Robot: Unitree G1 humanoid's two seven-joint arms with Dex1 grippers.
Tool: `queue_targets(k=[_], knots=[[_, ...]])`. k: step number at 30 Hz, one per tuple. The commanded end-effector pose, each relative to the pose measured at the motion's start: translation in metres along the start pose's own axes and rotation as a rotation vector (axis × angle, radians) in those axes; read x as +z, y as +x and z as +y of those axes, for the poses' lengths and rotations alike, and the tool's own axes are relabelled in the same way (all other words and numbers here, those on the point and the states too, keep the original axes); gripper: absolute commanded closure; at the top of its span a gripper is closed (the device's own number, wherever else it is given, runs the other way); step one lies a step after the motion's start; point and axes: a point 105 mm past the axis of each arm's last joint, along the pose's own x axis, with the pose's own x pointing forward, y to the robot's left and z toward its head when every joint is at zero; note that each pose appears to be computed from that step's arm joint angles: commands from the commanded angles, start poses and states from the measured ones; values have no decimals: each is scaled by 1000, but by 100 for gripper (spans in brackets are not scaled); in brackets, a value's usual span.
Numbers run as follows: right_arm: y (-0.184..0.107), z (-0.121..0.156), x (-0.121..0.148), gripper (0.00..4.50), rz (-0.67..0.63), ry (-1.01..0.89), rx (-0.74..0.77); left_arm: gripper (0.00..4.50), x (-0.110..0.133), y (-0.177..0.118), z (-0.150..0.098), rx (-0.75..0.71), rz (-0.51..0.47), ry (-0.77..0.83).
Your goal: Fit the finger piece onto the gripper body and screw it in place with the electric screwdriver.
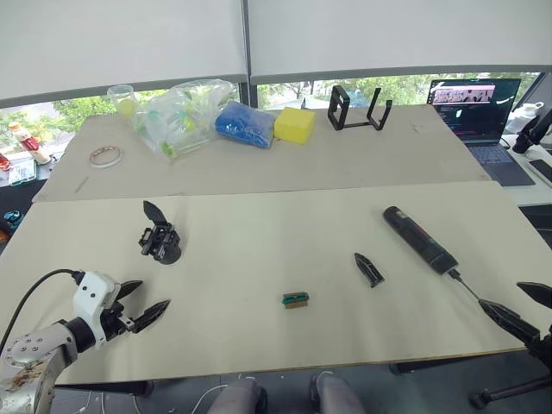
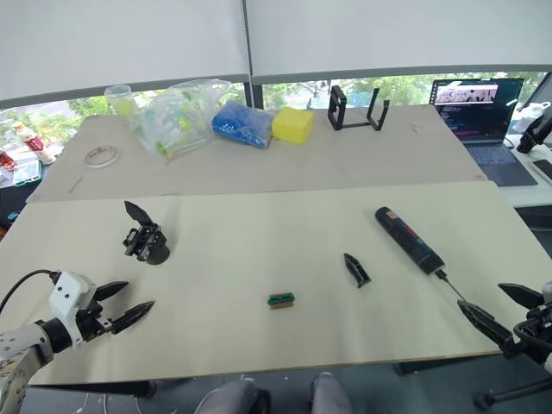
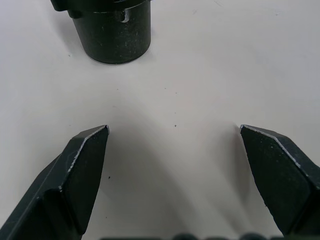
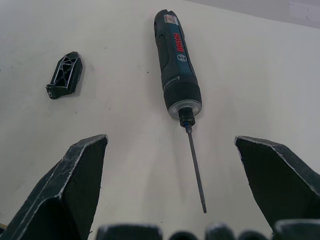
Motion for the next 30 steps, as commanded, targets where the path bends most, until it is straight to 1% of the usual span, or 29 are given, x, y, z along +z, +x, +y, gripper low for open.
queue_targets(k=[1,4,8,10,12,15,20,24,30], knots=[[4,7,20,0,-26,-87,38,5,13,2,4,6,-34,37],[20,30,46,0,-68,-180,155,5,16,11,7,2,-37,51],[36,61,74,0,-140,-227,289,5,23,16,17,46,-73,19],[41,71,83,0,-168,-230,326,5,24,17,19,57,-84,7],[46,85,90,0,-189,-223,397,5,24,18,21,66,-93,0],[50,101,97,0,-207,-239,483,5,24,19,21,68,-105,-13],[59,120,110,0,-261,-261,561,5,34,31,25,89,-161,-45],[66,137,116,0,-289,-276,621,5,39,41,24,70,-174,-33],[70,139,116,0,-293,-277,633,5,40,42,34,39,-149,-11]])
